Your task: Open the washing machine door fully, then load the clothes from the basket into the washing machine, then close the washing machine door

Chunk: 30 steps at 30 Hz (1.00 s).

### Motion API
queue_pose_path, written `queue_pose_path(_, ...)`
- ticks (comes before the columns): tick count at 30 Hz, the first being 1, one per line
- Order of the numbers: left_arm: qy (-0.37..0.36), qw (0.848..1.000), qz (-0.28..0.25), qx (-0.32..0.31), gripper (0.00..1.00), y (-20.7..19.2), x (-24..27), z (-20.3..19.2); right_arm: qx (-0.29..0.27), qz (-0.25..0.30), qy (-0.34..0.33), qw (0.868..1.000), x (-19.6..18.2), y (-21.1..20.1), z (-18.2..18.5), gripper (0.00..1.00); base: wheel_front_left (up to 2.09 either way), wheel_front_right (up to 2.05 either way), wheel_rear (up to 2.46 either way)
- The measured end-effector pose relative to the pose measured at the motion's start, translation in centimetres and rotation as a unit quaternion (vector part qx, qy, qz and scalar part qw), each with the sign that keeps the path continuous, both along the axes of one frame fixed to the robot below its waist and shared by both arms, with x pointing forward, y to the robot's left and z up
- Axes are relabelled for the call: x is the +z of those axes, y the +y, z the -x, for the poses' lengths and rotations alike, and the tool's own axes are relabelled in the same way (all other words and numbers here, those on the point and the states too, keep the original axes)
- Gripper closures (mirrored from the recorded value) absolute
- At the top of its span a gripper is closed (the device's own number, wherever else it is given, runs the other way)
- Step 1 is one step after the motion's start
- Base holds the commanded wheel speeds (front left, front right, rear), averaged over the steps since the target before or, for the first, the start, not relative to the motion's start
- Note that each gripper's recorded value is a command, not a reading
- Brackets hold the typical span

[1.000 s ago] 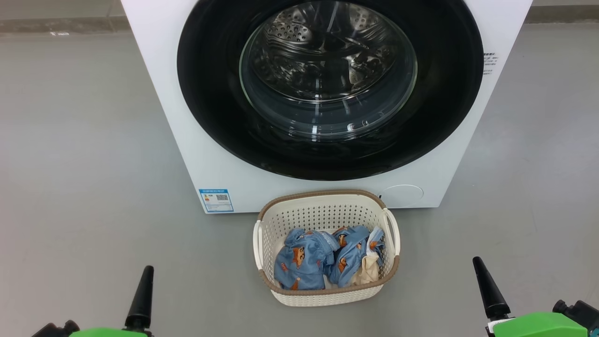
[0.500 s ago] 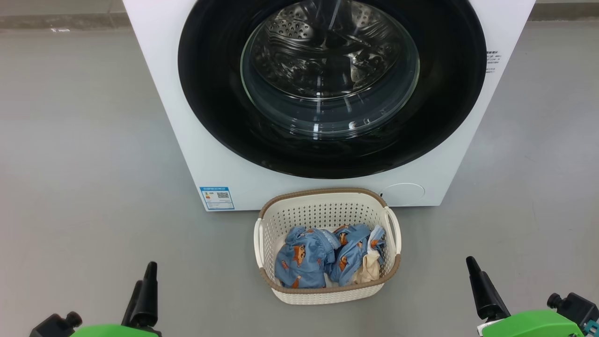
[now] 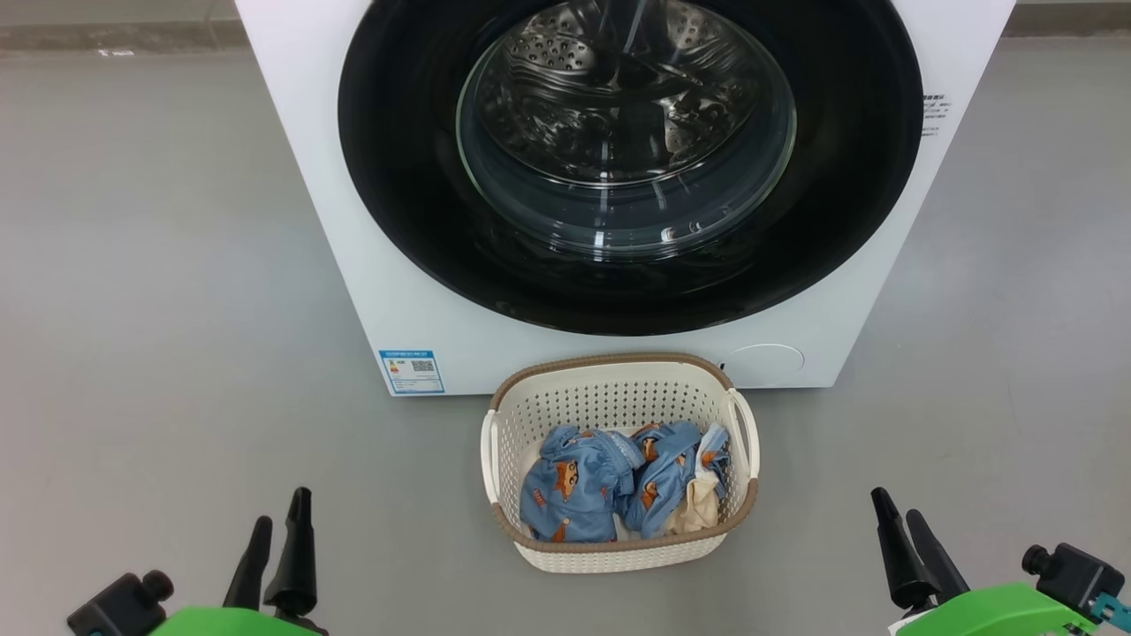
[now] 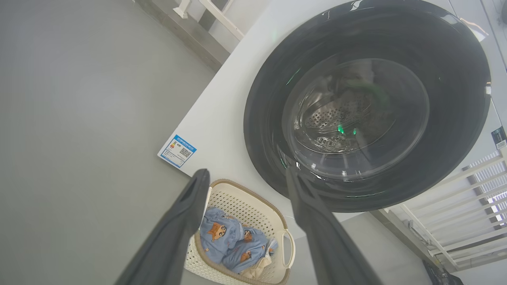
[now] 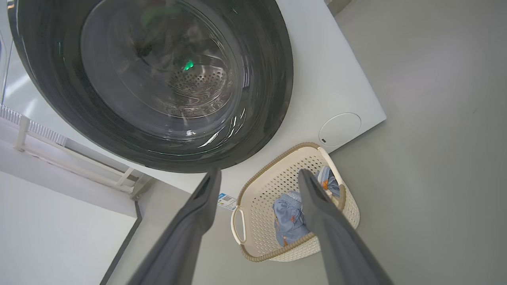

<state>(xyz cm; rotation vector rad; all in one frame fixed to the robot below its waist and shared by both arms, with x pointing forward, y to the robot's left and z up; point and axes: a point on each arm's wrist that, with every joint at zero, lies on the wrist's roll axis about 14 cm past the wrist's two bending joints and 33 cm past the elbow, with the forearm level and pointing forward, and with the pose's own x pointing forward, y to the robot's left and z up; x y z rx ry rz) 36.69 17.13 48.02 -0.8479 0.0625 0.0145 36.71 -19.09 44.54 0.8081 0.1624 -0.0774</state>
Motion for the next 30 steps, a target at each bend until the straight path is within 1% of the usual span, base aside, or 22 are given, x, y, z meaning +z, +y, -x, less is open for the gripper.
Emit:
queue_pose_path(5, -0.007, 0.999, -0.032, -0.004, 0.00, -0.2, 0.2, 0.0, 0.014, 0.038, 0.001, 0.999, -0.2, 0.3, 0.0, 0.00, 0.00, 0.00, 0.00)
queue_pose_path(16, -0.024, 0.995, -0.097, -0.017, 0.00, -0.8, 0.9, -0.1, 0.032, 0.099, -0.008, 0.995, 0.0, 0.6, -0.4, 0.00, 0.00, 0.00, 0.00)
queue_pose_path(26, -0.040, 0.986, -0.156, -0.028, 0.00, -1.2, 1.3, -0.2, 0.044, 0.153, -0.016, 0.987, 0.1, 0.5, -0.5, 0.00, 0.00, 0.00, 0.00)
queue_pose_path(30, -0.051, 0.981, -0.184, -0.034, 0.00, -1.6, 1.7, -0.2, 0.051, 0.180, -0.024, 0.982, 0.3, 0.7, -0.6, 0.00, 0.00, 0.00, 0.00)
